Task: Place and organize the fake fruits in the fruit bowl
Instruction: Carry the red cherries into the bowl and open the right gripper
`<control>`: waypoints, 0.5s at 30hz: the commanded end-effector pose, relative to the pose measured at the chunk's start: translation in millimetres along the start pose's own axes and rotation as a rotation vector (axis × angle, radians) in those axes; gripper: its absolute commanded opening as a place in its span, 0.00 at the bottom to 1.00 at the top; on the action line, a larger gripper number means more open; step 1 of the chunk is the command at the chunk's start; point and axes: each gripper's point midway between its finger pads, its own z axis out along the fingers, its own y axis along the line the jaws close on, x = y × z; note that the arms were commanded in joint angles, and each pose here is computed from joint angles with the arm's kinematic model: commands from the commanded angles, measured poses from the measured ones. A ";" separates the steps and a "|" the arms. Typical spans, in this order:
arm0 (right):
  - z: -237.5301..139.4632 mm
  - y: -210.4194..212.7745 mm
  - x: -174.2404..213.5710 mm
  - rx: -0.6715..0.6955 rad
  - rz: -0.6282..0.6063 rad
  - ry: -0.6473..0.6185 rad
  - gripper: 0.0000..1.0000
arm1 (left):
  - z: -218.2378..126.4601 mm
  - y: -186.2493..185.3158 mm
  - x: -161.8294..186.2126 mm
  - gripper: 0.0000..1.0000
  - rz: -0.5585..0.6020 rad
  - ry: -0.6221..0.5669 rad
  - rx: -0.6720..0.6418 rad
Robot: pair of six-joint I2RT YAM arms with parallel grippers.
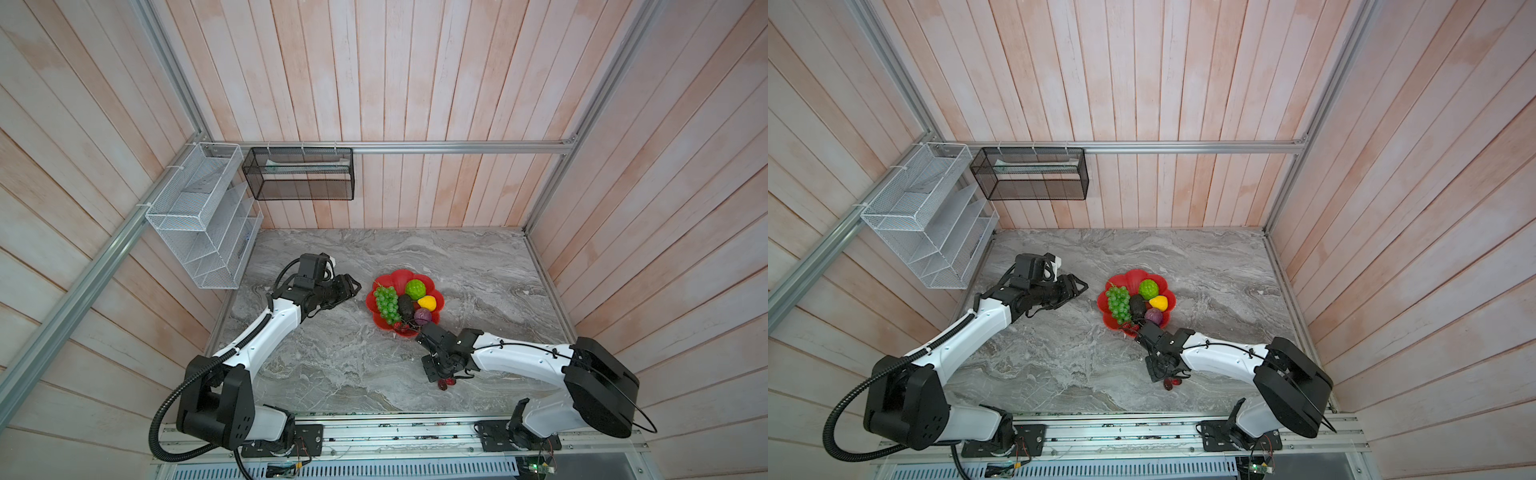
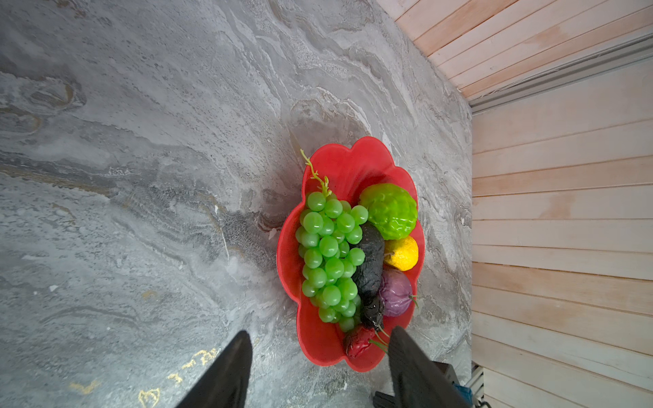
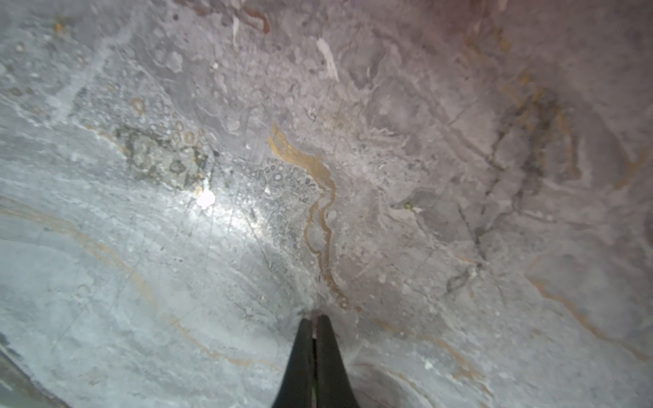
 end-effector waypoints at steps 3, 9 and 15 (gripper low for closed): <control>-35.5 10.2 -32.8 -0.032 0.017 -0.099 0.00 | -4.7 -3.3 -7.8 0.64 0.002 -0.029 0.005; -78.5 24.7 -78.1 -0.136 0.028 -0.234 0.00 | -3.0 2.1 -5.2 0.64 -0.005 -0.025 -0.013; -109.0 19.1 -143.7 -0.213 0.046 -0.438 0.00 | -1.9 2.4 -8.5 0.64 -0.011 -0.035 -0.019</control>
